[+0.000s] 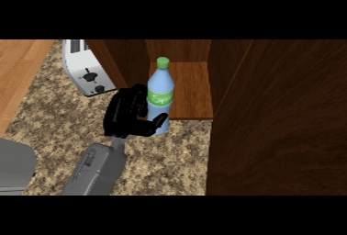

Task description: Pick up the bottled water, place it into the cabinet and close the cabinet

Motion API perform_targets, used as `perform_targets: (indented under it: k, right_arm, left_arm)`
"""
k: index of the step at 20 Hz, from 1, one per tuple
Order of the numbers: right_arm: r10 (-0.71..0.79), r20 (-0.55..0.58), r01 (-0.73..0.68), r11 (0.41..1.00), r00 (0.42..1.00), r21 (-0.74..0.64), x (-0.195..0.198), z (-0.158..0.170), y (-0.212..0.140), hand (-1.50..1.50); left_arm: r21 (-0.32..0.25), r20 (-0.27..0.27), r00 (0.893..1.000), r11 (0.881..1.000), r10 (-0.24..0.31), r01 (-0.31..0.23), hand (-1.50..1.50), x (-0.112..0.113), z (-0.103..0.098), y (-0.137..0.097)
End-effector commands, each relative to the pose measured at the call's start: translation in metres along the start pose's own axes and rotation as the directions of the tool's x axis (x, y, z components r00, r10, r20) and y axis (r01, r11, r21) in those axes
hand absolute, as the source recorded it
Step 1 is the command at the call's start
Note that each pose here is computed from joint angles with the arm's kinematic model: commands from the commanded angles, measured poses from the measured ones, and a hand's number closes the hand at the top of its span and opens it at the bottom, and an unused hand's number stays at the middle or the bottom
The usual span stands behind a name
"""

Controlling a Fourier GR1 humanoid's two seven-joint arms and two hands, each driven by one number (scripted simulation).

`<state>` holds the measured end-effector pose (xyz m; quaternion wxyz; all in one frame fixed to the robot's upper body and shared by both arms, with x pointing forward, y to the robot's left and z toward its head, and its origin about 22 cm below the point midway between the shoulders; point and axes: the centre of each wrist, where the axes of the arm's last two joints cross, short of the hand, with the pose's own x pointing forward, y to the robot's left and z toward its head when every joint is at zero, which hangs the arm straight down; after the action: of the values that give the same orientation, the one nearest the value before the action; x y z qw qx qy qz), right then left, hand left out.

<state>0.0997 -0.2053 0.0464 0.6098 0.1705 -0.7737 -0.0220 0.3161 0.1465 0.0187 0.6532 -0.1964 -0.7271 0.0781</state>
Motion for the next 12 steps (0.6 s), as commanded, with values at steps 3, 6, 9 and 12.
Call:
perform_targets:
  k: [3, 6, 9, 12]
  right_arm:
    - [-0.014, -0.009, 0.014, 1.000, 1.000, -0.008, -0.003, 0.009, -0.009, -1.50]
    - [-0.015, 0.020, 0.015, 1.000, 1.000, 0.026, 0.004, -0.016, 0.009, -1.50]
    - [-0.020, -0.012, 0.020, 1.000, 1.000, -0.007, -0.002, -0.016, -0.007, -1.50]
    - [-0.013, 0.003, 0.013, 1.000, 1.000, 0.008, -0.004, -0.012, -0.003, -1.50]
  left_arm:
    - [0.012, 0.058, 0.988, 0.989, -0.145, 0.145, 1.50, 0.003, -0.032, -0.031]
    - [0.019, 0.056, 0.979, 0.980, -0.197, 0.197, 1.50, 0.018, -0.057, -0.055]
    - [0.046, 0.073, 0.968, 0.970, -0.240, 0.237, 1.50, 0.011, -0.056, -0.056]
    - [0.066, 0.064, 0.952, 0.953, -0.299, 0.295, 1.50, 0.025, -0.066, -0.064]
